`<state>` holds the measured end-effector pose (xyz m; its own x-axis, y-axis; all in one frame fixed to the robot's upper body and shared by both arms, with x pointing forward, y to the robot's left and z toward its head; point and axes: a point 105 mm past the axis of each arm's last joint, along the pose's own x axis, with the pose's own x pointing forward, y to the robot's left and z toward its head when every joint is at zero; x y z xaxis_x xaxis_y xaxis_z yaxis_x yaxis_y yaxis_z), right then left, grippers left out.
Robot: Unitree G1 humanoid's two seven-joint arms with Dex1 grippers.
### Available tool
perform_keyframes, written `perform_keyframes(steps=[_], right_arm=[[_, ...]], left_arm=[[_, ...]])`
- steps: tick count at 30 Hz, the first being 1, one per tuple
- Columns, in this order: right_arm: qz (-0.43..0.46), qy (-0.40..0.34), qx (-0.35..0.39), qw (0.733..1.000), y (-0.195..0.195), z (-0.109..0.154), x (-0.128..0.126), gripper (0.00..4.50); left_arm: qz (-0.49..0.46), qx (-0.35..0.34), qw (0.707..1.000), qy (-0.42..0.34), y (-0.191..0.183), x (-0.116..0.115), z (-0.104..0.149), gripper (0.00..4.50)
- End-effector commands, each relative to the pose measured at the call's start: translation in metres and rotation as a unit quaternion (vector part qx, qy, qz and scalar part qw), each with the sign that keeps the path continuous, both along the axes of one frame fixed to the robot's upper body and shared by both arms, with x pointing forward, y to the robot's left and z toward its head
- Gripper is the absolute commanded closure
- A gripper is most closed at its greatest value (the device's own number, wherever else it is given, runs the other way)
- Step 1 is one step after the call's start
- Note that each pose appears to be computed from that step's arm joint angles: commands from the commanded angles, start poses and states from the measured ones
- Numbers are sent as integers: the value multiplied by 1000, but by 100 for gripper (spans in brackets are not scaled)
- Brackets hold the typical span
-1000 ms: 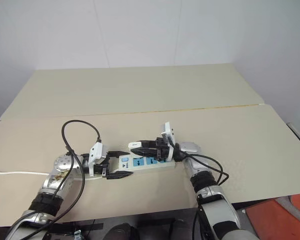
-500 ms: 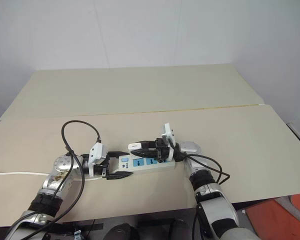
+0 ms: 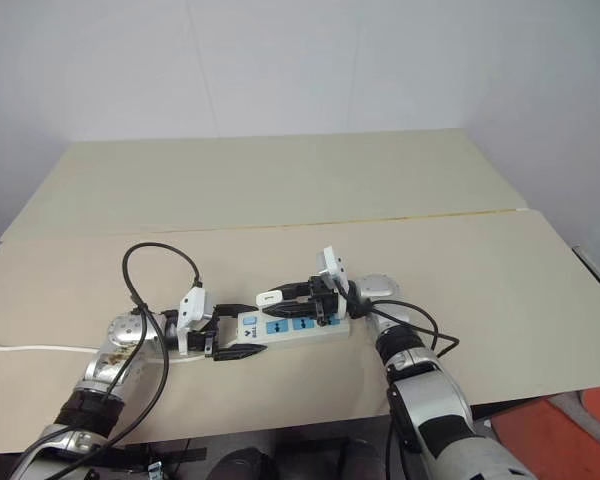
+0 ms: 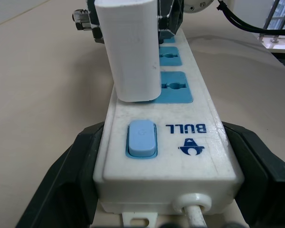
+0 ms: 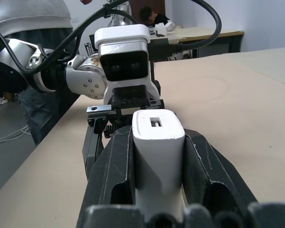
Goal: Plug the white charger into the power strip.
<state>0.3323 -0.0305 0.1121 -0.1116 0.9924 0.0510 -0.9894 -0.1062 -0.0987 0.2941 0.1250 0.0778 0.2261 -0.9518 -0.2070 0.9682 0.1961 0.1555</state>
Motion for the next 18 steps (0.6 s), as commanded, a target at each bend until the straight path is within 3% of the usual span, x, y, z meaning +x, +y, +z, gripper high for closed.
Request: perform_keyframes(steps=[1,9,18], right_arm=[[-20,15,-63,998,-36,-22,2,341],[-12,-25,-90,996,-40,-25,-1,341],[-10,-11,-134,991,-38,-32,3,341]], left_arm=[[-12,18,1000,7,6,-8,-4,121],[-15,17,1000,5,5,-6,-3,121],[-20,14,1000,3,2,-6,-1,121]])
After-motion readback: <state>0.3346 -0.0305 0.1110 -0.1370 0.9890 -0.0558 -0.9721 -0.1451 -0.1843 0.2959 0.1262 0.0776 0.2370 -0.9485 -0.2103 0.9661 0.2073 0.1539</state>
